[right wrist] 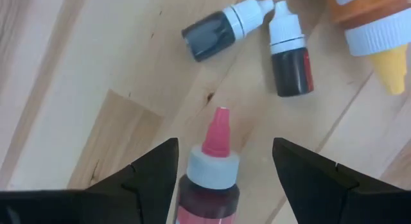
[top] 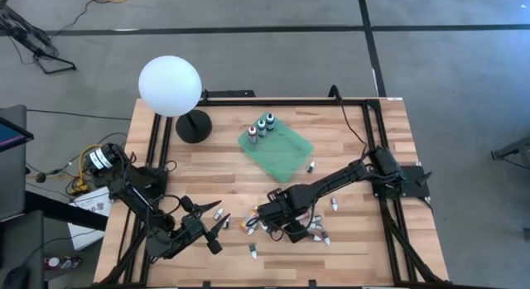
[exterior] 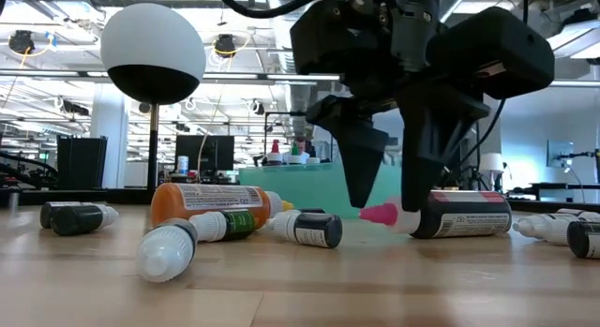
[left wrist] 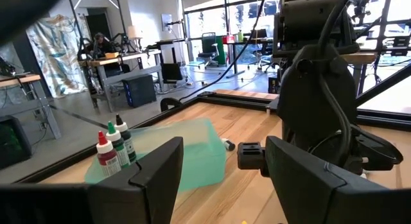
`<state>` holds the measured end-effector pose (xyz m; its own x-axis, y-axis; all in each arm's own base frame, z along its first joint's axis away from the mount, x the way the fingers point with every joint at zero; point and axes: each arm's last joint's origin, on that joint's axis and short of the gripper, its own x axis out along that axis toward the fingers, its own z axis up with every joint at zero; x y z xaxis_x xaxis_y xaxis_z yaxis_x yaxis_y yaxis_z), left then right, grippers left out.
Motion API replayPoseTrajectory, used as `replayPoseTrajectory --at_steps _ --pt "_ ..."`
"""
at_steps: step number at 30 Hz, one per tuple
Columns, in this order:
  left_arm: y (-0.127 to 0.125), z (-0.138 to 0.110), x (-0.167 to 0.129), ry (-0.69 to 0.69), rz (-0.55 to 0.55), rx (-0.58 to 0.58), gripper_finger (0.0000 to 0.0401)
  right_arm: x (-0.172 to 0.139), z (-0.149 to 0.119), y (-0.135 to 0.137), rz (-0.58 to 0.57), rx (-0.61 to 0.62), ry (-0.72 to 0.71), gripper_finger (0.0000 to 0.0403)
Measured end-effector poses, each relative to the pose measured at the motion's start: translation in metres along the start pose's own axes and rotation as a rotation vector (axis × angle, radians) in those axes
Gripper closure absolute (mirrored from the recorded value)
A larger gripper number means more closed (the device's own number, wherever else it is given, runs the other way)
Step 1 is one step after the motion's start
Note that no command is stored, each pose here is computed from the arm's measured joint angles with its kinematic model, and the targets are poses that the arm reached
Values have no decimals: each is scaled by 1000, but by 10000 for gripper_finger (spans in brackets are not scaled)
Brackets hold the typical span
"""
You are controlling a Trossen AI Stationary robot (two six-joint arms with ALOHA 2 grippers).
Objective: Pick & Place food coloring
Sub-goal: Put the large pink food coloring bottle into the green bin
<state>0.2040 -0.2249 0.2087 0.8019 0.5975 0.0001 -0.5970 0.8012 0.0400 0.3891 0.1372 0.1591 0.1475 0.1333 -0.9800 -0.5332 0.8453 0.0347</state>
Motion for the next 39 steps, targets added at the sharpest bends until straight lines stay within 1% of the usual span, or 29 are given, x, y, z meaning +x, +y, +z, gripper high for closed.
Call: replayPoseTrajectory --at_steps 6,11,15,21,24,26,30,39 --pt "0 0 0 0 0 0 185 6 -3 0 5 2 24 158" --pt "0 0 0 0 0 0 185 12 -8 1 8 10 42 174" --pt "0 0 0 0 0 0 185 12 -8 1 8 11 41 199" --pt "0 0 0 0 0 0 185 12 -10 1 11 13 55 253" --pt "0 0 0 0 0 0 185 12 -14 1 13 22 103 275" --pt "0 0 0 0 0 1 185 11 -18 0 -3 43 141 282" --pt "0 0 0 0 0 0 185 11 -22 -3 1 92 178 276" --pt "0 0 0 0 0 -1 185 11 -22 -3 2 115 174 215"
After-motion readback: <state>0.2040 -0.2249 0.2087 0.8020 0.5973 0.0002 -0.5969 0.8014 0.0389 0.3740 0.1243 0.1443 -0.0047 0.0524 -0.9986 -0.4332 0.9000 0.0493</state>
